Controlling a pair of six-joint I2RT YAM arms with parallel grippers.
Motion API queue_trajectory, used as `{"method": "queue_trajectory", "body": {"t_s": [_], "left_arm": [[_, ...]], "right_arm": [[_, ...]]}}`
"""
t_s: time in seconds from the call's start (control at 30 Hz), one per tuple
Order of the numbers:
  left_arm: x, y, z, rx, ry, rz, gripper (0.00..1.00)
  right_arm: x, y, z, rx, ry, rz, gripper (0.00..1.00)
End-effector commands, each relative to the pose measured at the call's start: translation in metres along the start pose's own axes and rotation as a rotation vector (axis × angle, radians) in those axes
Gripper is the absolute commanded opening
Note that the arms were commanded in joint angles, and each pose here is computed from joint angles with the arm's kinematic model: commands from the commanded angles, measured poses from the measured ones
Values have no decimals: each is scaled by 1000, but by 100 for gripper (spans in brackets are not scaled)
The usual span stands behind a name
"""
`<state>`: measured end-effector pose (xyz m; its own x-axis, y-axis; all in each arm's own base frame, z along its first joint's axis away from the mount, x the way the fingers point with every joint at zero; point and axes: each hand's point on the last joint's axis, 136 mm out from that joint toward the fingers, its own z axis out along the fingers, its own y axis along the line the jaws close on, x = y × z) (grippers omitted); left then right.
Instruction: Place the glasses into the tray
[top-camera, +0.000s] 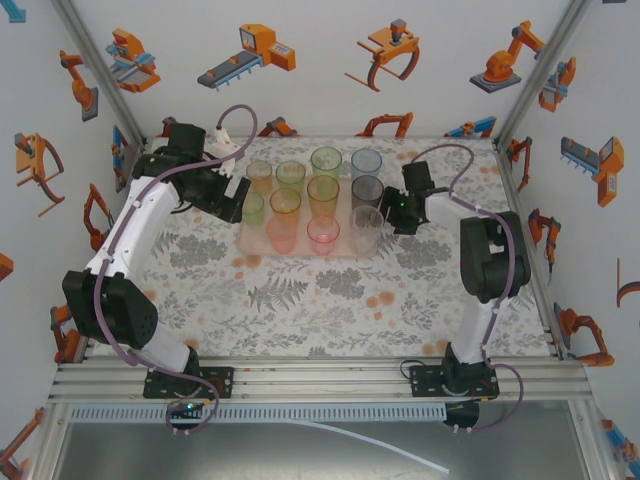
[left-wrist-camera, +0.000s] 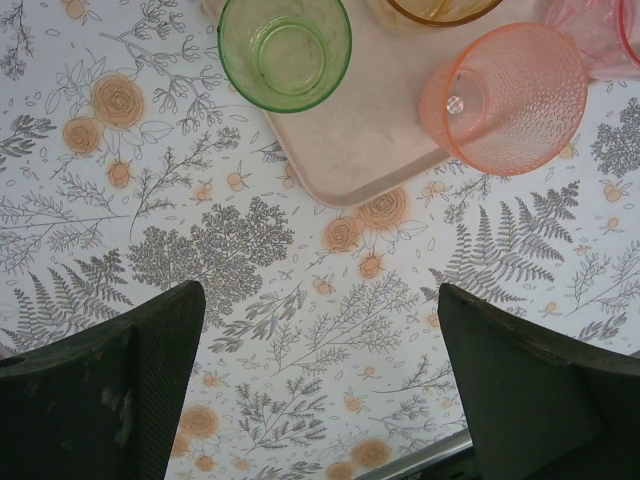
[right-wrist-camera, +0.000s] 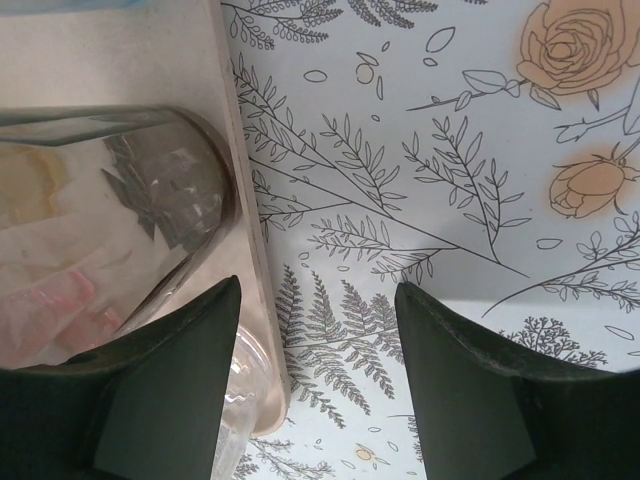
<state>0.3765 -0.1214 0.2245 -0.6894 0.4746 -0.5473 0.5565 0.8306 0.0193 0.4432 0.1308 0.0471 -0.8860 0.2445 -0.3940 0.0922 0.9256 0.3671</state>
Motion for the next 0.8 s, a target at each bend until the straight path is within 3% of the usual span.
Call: {"method": "queue_trajectory", "body": {"t_s": [0.0, 0.77], "left_arm": [[-1, -1, -6, -4, -18, 5, 90], [-1, 1, -1, -5, -13, 1, 90]], "right_arm": [[14, -12, 9, 80, 56, -24, 59], [18, -18, 22, 128, 94, -41, 56]]}}
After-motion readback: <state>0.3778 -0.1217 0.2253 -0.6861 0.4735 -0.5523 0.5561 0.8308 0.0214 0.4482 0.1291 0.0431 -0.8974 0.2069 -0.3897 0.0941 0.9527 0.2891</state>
